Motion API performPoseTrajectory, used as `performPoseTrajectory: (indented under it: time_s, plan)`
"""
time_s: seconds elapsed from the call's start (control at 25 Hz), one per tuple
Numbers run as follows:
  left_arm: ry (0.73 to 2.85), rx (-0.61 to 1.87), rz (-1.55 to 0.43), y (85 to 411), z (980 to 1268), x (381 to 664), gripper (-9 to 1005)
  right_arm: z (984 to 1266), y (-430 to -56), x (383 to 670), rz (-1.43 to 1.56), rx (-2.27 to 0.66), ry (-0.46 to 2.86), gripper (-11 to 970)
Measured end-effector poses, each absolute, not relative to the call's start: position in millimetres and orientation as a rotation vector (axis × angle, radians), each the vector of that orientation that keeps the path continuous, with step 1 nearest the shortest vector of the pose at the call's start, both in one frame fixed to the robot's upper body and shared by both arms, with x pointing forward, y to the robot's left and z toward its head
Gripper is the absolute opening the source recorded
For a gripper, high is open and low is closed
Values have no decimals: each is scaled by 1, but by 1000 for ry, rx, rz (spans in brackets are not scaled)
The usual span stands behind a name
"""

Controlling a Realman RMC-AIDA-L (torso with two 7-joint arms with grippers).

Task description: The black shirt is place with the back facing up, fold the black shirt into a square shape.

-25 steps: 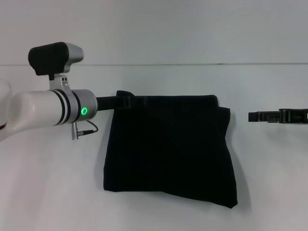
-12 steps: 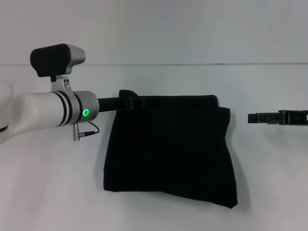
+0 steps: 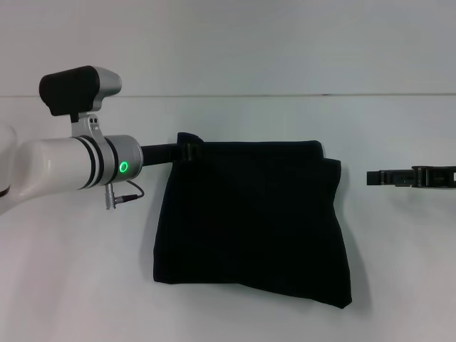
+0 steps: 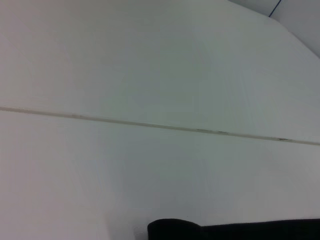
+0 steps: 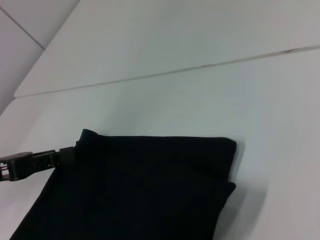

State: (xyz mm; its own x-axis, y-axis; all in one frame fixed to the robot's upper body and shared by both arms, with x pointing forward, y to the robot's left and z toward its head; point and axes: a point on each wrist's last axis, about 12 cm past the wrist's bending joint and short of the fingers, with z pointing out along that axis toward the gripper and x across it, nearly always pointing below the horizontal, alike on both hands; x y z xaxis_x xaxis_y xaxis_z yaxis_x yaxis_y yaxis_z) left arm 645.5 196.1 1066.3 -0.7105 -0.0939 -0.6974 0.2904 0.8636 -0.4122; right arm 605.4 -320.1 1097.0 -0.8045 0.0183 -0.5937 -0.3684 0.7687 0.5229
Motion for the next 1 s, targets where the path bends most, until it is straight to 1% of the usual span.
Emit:
performPoseTrajectory:
  time_s: [0.04, 0.2, 0.44, 0.48, 1.0]
  plan:
    - [2274, 141, -652, 196, 1066, 645, 250, 1097, -320, 605, 866, -260, 2373, 937]
    - [2272, 128, -650, 197, 1066, 645, 176, 1096, -320, 605, 867, -261, 2374, 934]
    - [2262, 60, -664, 203, 1064, 644, 65, 1096, -320, 605, 861, -258, 2374, 865]
    - [2260, 47, -667, 205, 1063, 644, 46, 1096, -321, 606, 856, -255, 2373, 865]
    - [2250, 13, -690, 212, 1066, 644, 54, 1096, -321, 607, 847, -251, 2370, 865]
